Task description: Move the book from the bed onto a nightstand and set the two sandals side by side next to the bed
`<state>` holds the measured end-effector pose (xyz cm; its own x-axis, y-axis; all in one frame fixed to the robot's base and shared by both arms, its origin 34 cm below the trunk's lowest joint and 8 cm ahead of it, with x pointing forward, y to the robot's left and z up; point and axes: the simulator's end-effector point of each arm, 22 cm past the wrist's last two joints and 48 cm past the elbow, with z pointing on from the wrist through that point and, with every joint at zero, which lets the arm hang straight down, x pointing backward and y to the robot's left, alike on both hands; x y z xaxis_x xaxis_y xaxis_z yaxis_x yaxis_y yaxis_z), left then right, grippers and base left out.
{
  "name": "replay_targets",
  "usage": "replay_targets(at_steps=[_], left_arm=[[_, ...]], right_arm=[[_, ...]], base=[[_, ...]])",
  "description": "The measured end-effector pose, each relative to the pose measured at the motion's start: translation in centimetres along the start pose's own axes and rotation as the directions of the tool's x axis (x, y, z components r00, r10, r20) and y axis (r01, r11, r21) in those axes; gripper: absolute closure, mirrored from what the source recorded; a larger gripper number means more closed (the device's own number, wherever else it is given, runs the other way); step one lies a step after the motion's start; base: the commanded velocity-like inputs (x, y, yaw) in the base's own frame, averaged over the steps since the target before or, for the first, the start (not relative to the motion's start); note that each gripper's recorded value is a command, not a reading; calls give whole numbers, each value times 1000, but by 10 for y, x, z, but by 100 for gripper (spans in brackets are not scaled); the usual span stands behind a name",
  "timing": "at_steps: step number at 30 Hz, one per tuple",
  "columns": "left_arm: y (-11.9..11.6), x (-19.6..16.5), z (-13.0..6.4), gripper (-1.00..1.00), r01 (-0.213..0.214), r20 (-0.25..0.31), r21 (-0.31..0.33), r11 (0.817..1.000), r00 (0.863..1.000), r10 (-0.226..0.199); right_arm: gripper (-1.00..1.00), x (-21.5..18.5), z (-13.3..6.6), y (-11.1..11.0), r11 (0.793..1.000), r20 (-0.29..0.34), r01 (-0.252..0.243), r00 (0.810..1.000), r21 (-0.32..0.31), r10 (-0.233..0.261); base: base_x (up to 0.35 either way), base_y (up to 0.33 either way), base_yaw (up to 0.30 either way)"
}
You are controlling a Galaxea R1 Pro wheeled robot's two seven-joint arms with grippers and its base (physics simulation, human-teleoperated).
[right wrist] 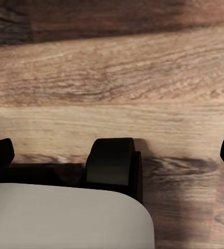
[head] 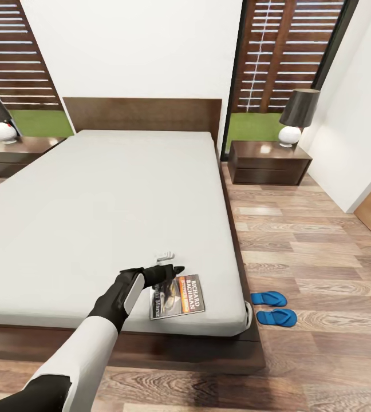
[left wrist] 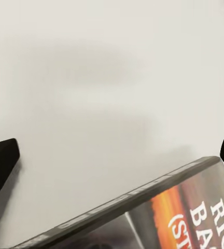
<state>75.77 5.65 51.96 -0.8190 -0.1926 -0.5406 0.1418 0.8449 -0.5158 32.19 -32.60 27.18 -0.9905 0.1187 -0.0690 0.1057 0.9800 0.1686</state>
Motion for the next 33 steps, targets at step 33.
replay_targets(at_steps=[33], left_arm=[[1, -2, 0, -100, -6, 11, -3, 1000, 1000, 6]], right_arm=[[-100, 0, 0, 0, 1000, 0, 1, 1000, -1, -1]], base=[[-63, 0, 0]])
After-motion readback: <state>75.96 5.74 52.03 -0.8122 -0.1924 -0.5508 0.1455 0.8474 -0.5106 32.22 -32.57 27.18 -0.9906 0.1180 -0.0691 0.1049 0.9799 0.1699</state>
